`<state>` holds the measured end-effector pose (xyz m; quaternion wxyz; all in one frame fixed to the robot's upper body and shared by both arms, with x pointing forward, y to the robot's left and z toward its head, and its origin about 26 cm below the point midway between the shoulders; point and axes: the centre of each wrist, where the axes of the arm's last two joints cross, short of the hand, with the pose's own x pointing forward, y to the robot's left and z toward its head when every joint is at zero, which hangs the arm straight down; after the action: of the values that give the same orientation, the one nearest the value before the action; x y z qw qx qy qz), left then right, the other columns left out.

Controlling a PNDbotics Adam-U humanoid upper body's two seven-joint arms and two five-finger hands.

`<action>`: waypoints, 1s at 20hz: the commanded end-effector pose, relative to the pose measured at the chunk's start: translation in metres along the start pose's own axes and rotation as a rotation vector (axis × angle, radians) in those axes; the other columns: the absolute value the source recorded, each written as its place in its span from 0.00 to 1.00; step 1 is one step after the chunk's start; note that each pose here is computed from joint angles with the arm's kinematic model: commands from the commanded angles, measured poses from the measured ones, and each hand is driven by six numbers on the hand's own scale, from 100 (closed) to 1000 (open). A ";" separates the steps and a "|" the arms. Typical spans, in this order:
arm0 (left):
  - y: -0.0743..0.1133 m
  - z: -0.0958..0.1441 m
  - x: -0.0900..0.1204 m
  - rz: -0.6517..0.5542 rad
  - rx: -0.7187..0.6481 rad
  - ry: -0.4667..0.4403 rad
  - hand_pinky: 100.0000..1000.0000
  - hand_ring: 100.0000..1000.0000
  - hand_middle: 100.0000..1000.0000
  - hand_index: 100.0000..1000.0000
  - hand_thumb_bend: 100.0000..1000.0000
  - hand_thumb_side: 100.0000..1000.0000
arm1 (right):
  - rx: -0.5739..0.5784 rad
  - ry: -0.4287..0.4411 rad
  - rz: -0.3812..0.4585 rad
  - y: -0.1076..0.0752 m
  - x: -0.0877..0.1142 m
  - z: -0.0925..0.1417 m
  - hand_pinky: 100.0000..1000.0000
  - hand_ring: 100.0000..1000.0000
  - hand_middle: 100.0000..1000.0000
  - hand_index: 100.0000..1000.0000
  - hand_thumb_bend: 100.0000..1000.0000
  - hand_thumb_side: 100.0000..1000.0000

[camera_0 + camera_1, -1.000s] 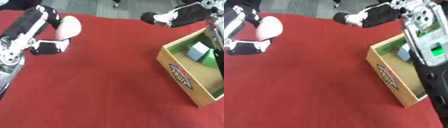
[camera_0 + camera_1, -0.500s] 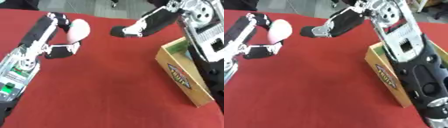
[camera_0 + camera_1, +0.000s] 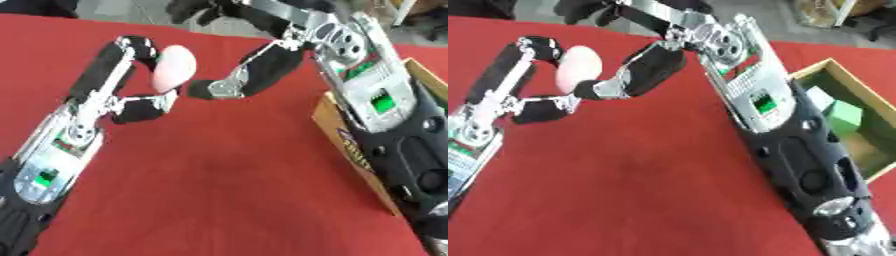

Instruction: Pick up the objects with one hand, pass them to the other hand, and then place them into the box on the other side of the table.

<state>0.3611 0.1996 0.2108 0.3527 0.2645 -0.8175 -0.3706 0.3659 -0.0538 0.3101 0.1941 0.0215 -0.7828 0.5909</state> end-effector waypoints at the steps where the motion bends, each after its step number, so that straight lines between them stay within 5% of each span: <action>1: 0.003 -0.003 0.002 0.013 0.028 -0.047 0.68 0.48 0.43 0.36 0.00 0.00 | 0.014 -0.004 0.037 -0.001 0.000 -0.009 0.83 0.86 0.72 0.82 0.45 0.16; 20: 0.004 0.008 0.004 0.086 0.075 -0.159 0.68 0.48 0.43 0.36 0.00 0.00 | -0.036 0.017 0.113 0.009 -0.011 -0.015 0.83 0.86 0.71 0.80 0.38 0.03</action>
<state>0.3550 0.1995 0.2007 0.3096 0.2086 -0.8612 -0.3450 0.3825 -0.0389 0.2897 0.1844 -0.0226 -0.7807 0.5967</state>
